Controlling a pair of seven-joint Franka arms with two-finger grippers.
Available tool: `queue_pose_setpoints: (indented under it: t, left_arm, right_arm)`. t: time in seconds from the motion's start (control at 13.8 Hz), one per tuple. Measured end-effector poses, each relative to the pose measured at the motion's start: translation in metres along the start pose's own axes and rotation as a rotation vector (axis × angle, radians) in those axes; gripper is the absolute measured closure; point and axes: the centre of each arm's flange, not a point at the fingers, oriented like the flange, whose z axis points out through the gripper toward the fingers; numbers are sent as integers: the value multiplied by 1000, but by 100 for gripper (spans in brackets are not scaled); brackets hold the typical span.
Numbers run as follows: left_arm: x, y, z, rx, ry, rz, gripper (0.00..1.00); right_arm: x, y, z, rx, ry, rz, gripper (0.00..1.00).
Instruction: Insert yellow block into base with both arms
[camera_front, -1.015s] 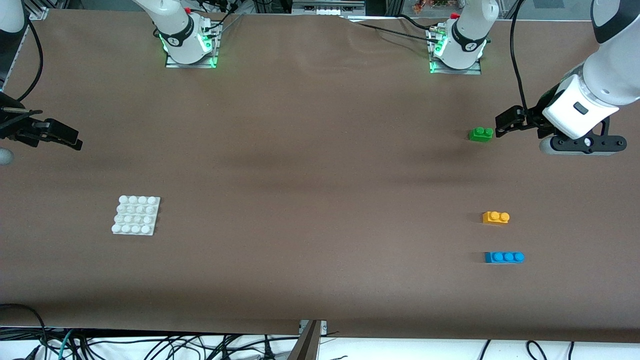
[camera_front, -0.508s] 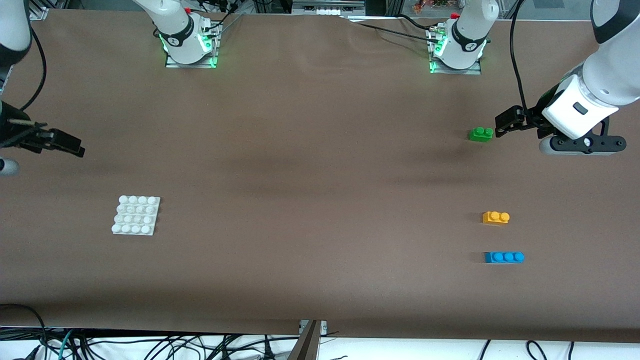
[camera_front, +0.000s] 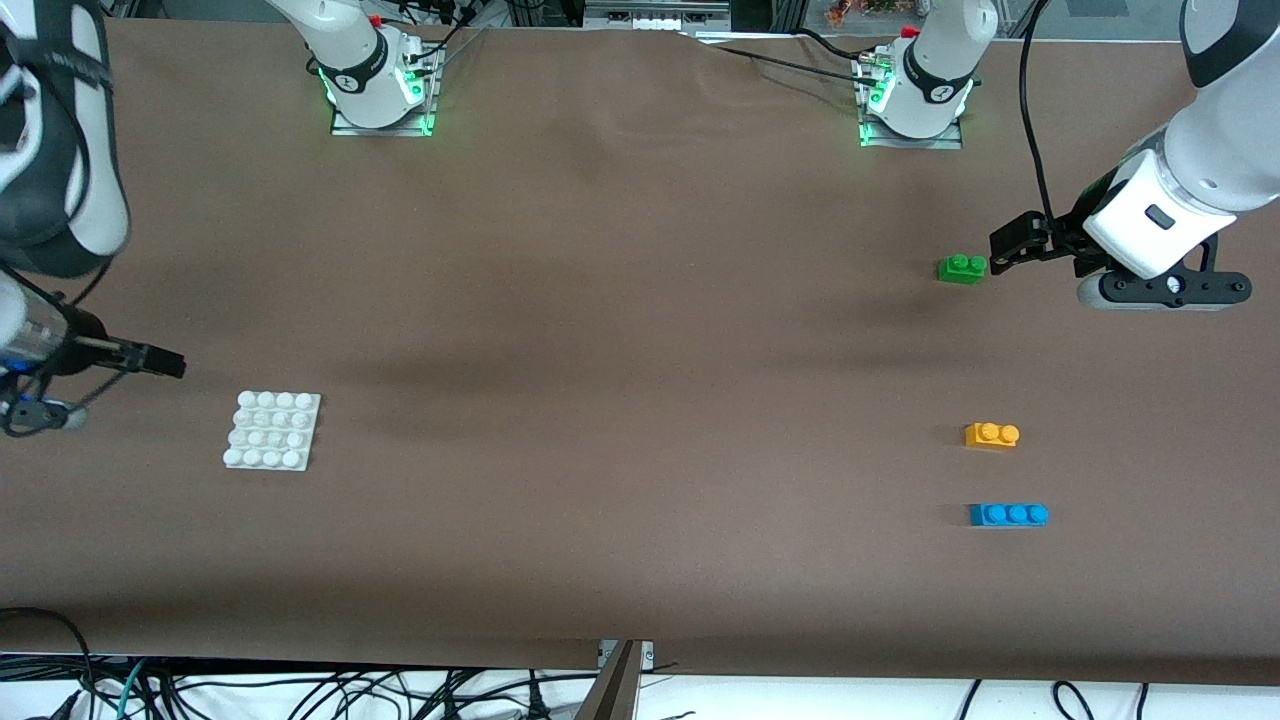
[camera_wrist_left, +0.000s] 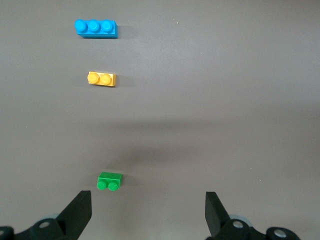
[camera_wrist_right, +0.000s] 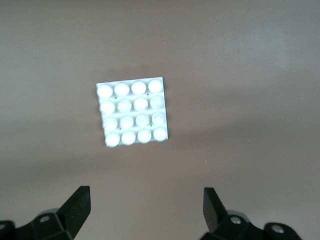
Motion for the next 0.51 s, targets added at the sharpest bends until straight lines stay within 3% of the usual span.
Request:
queue_pose_setpoints:
  t: [0.51]
  left_arm:
    - [0,0,0,0,0,0,0]
  right_arm:
    - [5,-12,103,-10,-3,-20,0]
